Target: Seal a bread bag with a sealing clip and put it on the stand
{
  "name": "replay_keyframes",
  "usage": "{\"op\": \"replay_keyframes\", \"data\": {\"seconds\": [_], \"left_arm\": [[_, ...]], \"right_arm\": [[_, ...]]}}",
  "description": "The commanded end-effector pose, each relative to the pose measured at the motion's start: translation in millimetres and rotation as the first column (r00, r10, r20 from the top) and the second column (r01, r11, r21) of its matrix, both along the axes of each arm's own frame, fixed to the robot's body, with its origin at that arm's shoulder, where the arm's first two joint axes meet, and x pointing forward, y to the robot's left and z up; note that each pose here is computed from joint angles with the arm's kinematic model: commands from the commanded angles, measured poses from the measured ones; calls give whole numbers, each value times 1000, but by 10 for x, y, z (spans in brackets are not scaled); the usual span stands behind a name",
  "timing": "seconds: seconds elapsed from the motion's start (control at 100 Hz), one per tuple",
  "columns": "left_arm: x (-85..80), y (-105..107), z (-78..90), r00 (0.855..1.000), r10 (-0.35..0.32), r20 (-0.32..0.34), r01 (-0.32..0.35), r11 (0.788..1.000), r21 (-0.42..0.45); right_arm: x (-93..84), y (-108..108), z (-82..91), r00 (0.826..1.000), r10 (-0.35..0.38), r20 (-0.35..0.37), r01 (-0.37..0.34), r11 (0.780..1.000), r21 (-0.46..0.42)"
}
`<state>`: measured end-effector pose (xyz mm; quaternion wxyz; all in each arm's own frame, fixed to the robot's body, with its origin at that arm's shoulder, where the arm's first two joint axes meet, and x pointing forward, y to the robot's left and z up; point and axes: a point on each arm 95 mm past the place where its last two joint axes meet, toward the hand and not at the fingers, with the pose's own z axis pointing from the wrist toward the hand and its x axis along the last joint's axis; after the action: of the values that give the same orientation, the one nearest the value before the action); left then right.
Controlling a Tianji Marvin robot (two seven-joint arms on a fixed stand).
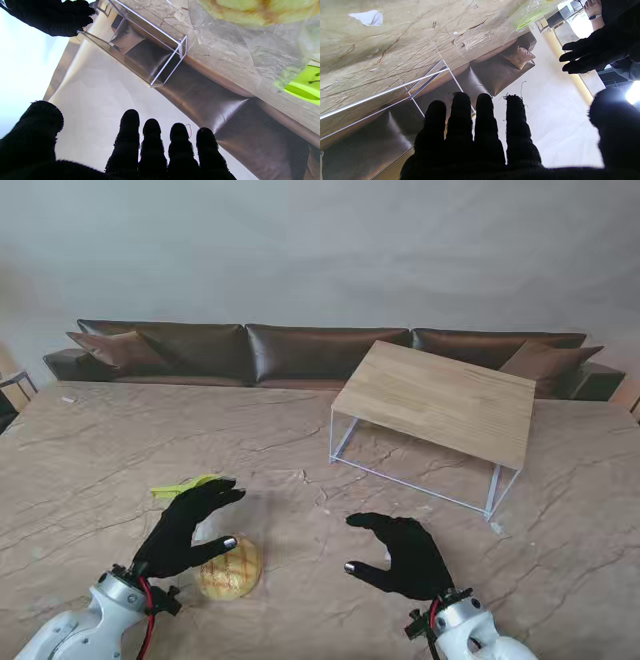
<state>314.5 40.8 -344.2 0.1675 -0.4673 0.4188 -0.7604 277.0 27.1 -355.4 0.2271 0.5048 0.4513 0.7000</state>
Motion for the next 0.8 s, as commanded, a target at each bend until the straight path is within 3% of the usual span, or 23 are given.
{"op": "replay_keyframes", "data": {"seconds": [0.0,0.2,0.48,0.65,0.79], "left_arm": [[-48,-10,-47,1000,9,-12,-9,1000,0],[-68,-3,-124,999,19,-38,-19,1000,-1],[-174,123,-36,1000,16,-16,-16,999,47],[-267,239,30,1000,-10,-1,10,977,215],[-269,305,-62,998,-43,-35,52,945,322]], "right_arm": [[11,40,39,1000,10,14,-10,1000,13],[-12,35,32,1000,9,21,-10,1000,12],[-33,22,69,999,-3,33,3,1000,11],[15,80,67,999,13,32,-13,1000,17],[27,98,61,999,18,32,-18,1000,16]]}}
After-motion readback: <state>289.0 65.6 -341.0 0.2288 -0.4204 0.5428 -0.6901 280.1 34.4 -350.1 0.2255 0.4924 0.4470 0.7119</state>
